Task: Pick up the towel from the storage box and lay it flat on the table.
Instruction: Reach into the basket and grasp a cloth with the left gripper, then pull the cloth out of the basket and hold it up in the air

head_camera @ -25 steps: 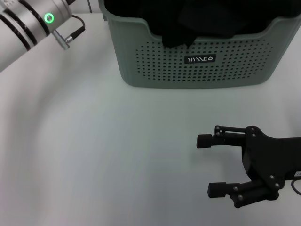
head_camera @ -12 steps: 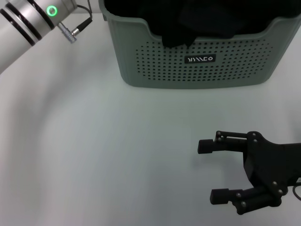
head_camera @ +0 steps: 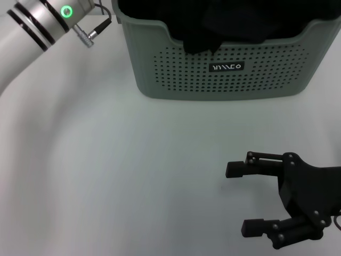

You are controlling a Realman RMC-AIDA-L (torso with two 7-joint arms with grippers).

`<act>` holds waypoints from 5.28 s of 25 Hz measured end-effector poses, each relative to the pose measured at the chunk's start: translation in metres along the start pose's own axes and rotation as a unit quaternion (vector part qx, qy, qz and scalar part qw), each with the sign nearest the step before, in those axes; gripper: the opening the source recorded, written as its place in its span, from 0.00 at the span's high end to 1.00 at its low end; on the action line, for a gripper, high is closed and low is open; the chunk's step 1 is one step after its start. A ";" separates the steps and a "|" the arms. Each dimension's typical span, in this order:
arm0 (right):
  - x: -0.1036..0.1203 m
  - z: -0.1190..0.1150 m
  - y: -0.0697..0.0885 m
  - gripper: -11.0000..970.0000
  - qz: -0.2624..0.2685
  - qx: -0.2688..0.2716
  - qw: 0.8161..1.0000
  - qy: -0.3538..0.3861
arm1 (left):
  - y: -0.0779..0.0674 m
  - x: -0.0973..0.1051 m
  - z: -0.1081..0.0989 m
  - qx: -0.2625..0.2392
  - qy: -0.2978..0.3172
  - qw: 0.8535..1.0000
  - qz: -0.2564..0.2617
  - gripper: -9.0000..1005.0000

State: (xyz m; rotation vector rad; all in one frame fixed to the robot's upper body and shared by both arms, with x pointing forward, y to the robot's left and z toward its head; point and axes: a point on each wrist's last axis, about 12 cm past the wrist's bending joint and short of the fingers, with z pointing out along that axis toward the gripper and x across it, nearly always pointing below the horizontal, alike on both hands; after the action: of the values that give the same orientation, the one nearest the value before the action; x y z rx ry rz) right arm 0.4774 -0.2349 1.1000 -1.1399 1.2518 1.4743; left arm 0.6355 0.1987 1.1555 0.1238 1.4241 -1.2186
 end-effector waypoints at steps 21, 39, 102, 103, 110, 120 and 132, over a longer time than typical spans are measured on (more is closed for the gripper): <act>0.000 -0.003 0.002 0.12 -0.003 -0.002 1.000 -0.007 | 0.001 0.009 -0.001 -0.005 -0.039 0.999 -0.006 0.96; -0.010 0.003 -0.010 0.12 -0.030 -0.008 1.000 0.004 | 0.022 0.013 -0.023 -0.087 -0.066 0.993 -0.040 0.50; -0.026 -0.011 -0.016 0.12 -0.077 0.054 0.993 -0.065 | -0.089 -0.006 -0.083 0.428 0.163 0.885 0.079 0.98; -0.027 -0.012 -0.016 0.12 -0.078 0.055 0.993 -0.064 | -0.088 -0.004 -0.084 0.427 0.176 0.883 0.083 0.98; -0.028 -0.027 -0.016 0.12 -0.069 0.065 0.995 -0.042 | -0.091 -0.009 -0.083 0.443 0.221 0.856 0.145 0.98; -0.027 -0.029 -0.012 0.12 -0.071 0.057 0.995 -0.033 | -0.114 -0.007 -0.068 0.496 0.261 0.801 0.209 0.98; -0.076 -0.011 -0.023 0.12 -0.162 -0.033 0.986 -0.008 | -0.113 0.011 -0.060 0.494 0.315 0.783 0.208 0.98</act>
State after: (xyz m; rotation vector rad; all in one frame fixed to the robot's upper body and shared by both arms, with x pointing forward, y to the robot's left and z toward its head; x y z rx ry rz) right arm 0.5163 -0.2467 1.1694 -1.3044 0.9586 1.2830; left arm 0.5148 0.1842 1.1976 1.6182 1.0227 -1.4816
